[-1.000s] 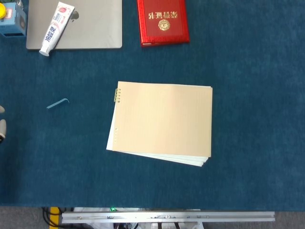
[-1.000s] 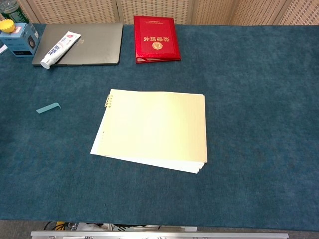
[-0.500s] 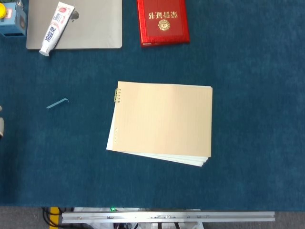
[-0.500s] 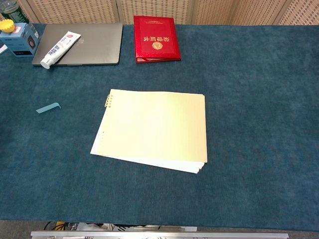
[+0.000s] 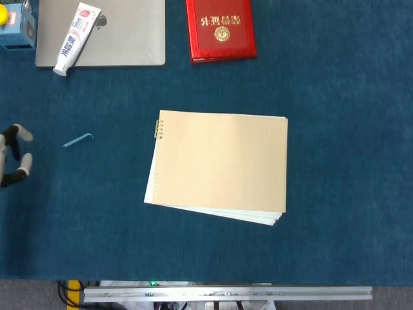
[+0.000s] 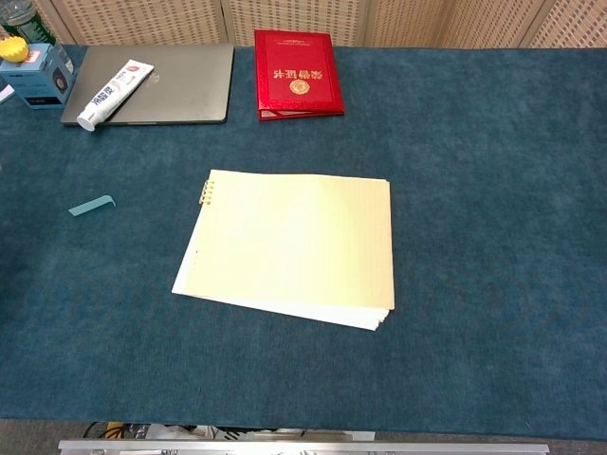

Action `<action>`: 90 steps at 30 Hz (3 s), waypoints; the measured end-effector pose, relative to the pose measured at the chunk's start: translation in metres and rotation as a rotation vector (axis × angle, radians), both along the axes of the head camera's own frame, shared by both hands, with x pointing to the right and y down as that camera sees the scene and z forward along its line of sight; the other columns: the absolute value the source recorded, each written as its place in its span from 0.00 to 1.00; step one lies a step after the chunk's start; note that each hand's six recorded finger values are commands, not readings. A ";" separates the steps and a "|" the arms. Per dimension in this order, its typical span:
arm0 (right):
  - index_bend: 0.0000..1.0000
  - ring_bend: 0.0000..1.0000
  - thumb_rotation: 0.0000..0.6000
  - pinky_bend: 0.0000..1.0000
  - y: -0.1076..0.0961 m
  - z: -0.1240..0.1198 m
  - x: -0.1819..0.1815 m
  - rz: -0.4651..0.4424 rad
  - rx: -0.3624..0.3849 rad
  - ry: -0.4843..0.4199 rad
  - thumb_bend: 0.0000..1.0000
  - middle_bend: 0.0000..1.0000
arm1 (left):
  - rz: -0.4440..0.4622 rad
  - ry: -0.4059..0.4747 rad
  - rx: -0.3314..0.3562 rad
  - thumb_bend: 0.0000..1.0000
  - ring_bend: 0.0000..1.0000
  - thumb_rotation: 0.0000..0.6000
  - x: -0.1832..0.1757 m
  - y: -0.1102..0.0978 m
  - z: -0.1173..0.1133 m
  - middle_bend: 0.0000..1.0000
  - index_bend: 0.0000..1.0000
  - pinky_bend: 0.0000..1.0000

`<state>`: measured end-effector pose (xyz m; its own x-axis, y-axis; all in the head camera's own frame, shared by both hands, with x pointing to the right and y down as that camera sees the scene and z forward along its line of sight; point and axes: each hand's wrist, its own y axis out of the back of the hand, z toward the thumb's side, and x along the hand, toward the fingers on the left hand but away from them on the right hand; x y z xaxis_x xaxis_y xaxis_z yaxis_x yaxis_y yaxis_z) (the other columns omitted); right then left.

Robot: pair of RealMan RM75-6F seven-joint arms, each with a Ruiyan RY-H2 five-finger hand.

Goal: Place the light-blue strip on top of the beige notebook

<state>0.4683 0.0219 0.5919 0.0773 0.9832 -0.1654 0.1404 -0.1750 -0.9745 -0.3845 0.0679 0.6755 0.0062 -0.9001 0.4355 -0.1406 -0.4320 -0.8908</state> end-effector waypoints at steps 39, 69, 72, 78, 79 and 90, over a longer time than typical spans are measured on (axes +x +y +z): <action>0.34 0.39 1.00 0.34 0.004 0.010 0.010 0.009 -0.051 -0.007 0.26 0.40 | -0.122 -0.091 -0.242 0.29 1.00 0.95 0.047 -0.042 0.080 1.00 0.39 1.00; 0.34 0.39 1.00 0.34 0.010 0.006 0.022 0.036 -0.051 0.005 0.26 0.40 | -0.173 -0.102 -0.278 0.29 1.00 1.00 0.056 -0.047 0.106 1.00 0.44 1.00; 0.34 0.39 1.00 0.34 0.010 0.005 0.022 0.038 -0.050 0.007 0.26 0.40 | -0.178 -0.097 -0.280 0.29 1.00 1.00 0.056 -0.047 0.107 1.00 0.45 1.00; 0.34 0.39 1.00 0.34 0.011 0.003 0.022 0.038 -0.048 0.008 0.26 0.40 | -0.184 -0.092 -0.281 0.33 1.00 1.00 0.057 -0.049 0.109 1.00 0.46 1.00; 0.34 0.39 1.00 0.34 0.011 0.003 0.022 0.039 -0.047 0.008 0.26 0.40 | -0.185 -0.090 -0.280 0.33 1.00 1.00 0.057 -0.049 0.109 1.00 0.47 1.00; 0.34 0.39 1.00 0.34 0.012 0.002 0.023 0.042 -0.046 0.009 0.26 0.40 | -0.193 -0.086 -0.281 0.35 1.00 1.00 0.057 -0.050 0.110 1.00 0.49 1.00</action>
